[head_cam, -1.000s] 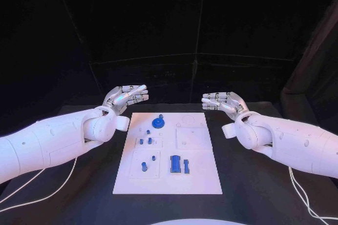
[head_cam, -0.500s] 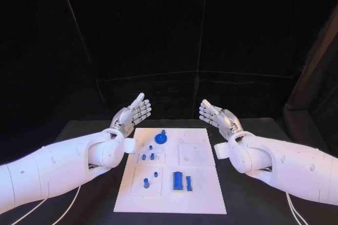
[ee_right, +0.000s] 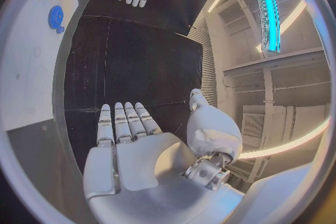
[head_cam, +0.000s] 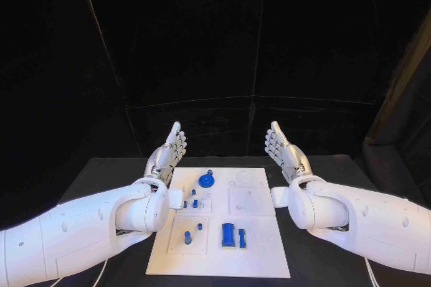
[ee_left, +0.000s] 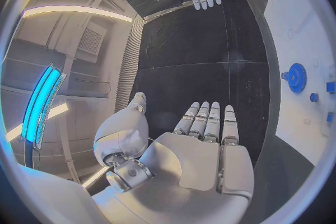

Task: Assemble the parts on the task board

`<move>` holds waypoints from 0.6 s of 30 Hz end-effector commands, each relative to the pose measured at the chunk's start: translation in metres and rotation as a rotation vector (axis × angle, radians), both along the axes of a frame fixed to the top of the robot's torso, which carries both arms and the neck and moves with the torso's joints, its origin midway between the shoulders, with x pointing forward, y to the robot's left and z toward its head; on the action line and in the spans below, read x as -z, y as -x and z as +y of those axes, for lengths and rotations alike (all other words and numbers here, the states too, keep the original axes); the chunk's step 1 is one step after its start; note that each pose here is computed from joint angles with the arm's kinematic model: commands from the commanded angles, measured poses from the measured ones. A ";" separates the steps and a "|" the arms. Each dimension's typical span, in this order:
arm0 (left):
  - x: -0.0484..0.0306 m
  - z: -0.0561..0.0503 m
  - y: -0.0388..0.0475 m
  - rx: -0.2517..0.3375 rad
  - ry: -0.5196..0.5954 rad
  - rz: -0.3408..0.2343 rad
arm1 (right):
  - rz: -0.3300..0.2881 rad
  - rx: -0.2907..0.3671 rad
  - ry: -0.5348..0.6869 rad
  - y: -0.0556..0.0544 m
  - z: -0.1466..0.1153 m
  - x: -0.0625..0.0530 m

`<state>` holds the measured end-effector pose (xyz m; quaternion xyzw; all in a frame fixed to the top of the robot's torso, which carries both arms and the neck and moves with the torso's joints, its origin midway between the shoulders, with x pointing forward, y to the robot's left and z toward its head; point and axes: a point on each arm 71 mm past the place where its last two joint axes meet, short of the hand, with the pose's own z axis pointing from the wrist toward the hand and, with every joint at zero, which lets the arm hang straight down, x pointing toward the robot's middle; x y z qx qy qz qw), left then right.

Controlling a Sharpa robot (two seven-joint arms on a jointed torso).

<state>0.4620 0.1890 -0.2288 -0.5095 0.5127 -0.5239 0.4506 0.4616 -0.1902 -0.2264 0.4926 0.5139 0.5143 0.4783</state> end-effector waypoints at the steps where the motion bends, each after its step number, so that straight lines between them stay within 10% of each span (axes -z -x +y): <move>1: -0.0046 0.003 0.0003 -0.059 -0.060 -0.047 | -0.013 0.040 0.005 0.000 -0.002 -0.002; 18: -0.0046 0.003 0.0003 -0.059 -0.060 -0.047 | -0.013 0.040 0.005 0.000 -0.002 -0.002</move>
